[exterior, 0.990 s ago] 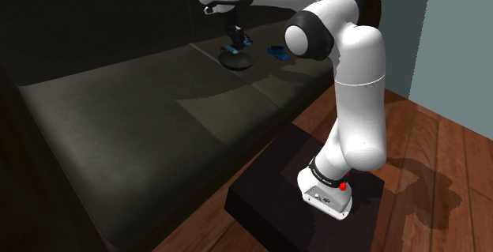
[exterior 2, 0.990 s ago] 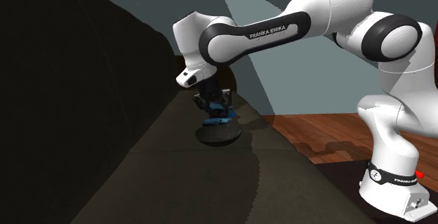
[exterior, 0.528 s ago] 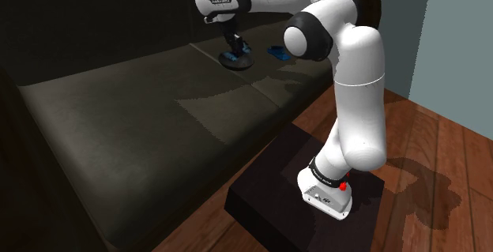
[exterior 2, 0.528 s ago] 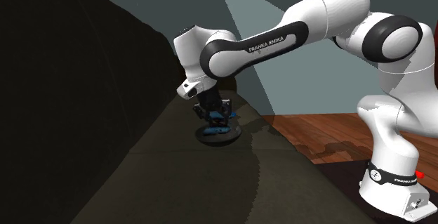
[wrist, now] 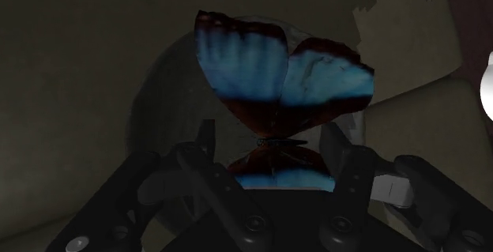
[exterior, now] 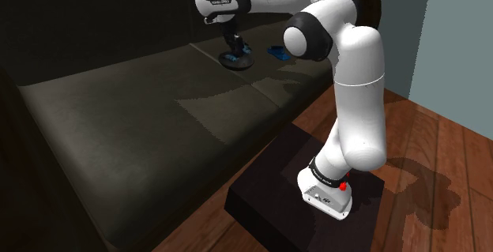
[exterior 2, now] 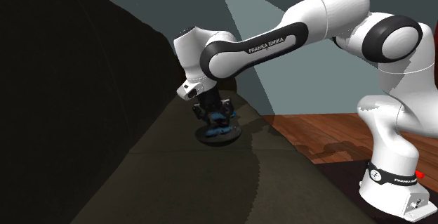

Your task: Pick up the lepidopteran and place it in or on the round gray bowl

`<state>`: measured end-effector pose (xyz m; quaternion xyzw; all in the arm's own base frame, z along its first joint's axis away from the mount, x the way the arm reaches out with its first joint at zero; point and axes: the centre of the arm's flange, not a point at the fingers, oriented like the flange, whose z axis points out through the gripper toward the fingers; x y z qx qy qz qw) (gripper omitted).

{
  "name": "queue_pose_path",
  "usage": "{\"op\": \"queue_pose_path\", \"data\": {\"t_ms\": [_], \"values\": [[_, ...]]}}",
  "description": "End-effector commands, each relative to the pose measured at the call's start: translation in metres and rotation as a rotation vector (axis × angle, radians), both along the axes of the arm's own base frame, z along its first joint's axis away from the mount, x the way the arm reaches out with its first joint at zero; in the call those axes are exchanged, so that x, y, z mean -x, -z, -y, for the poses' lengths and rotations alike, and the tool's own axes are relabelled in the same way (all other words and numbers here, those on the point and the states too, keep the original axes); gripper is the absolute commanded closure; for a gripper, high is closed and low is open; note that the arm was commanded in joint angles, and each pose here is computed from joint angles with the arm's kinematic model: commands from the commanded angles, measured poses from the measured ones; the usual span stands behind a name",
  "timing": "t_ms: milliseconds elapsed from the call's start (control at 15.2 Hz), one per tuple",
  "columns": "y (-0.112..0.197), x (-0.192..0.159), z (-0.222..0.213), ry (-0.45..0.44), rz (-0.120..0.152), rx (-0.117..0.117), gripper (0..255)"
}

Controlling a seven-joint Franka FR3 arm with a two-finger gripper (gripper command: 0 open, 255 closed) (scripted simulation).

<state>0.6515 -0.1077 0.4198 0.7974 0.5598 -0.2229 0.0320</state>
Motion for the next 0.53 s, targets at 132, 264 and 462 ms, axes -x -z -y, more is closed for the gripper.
{"op": "queue_pose_path", "data": {"t_ms": [132,264,462], "values": [[0.000,0.000,0.000,0.000,0.000,0.000,0],[0.000,0.000,0.000,0.000,0.000,0.000,0],[-0.036,-0.013,-0.012,0.000,0.000,0.000,0]]}}
